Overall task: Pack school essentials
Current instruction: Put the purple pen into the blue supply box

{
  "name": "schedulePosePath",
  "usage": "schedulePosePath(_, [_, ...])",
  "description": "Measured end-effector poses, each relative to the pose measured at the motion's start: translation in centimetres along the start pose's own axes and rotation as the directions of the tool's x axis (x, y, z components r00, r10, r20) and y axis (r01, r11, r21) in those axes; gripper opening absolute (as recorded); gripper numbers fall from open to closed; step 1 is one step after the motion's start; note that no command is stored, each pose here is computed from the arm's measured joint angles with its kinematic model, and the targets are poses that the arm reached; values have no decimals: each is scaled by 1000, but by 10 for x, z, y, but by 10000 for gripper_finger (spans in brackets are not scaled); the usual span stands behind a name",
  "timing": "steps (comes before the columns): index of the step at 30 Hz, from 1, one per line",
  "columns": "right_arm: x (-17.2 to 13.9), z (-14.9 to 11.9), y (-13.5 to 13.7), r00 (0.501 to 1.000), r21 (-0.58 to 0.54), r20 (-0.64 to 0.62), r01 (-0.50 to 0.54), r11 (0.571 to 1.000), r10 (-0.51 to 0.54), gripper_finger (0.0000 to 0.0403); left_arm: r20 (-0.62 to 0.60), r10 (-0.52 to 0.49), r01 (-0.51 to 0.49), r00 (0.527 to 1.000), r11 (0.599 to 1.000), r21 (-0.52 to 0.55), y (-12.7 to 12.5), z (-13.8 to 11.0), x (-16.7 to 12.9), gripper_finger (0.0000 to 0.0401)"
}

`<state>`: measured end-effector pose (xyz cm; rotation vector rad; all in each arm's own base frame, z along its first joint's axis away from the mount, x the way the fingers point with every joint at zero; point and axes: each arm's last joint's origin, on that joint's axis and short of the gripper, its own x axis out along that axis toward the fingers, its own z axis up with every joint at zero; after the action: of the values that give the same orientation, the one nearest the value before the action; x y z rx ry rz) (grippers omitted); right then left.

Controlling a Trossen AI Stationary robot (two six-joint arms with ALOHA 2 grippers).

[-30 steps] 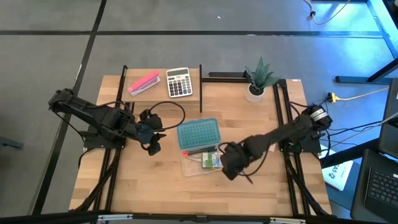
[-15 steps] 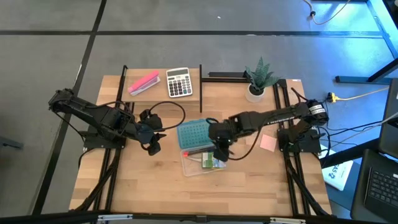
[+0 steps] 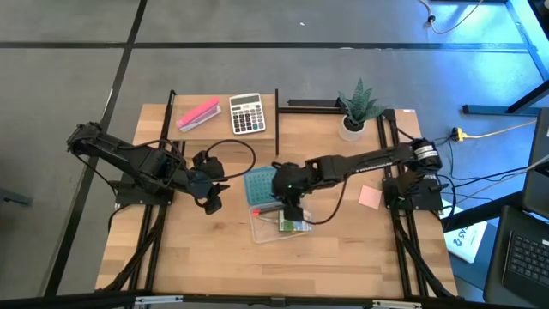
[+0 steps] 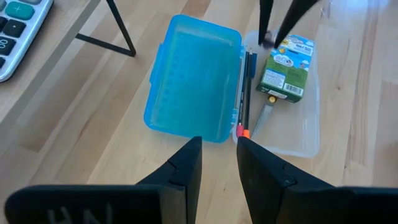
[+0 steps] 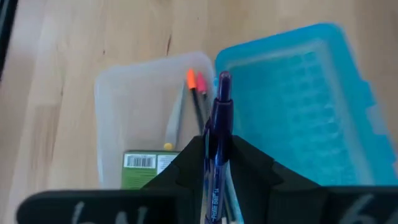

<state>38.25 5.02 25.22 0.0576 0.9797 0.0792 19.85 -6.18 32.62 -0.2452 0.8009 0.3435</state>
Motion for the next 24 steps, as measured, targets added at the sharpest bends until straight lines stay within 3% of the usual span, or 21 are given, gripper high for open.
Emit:
schedulePosePath(16, [57,-14,-2,992,-77,-126,-2,997,-8,71,-14,-30,31,999,998,53,-1,0,0,94])
schedulePosePath(24, [59,-14,-3,992,-102,-124,-5,995,-7,71,-15,-30,31,999,998,59,-1,0,0,94])
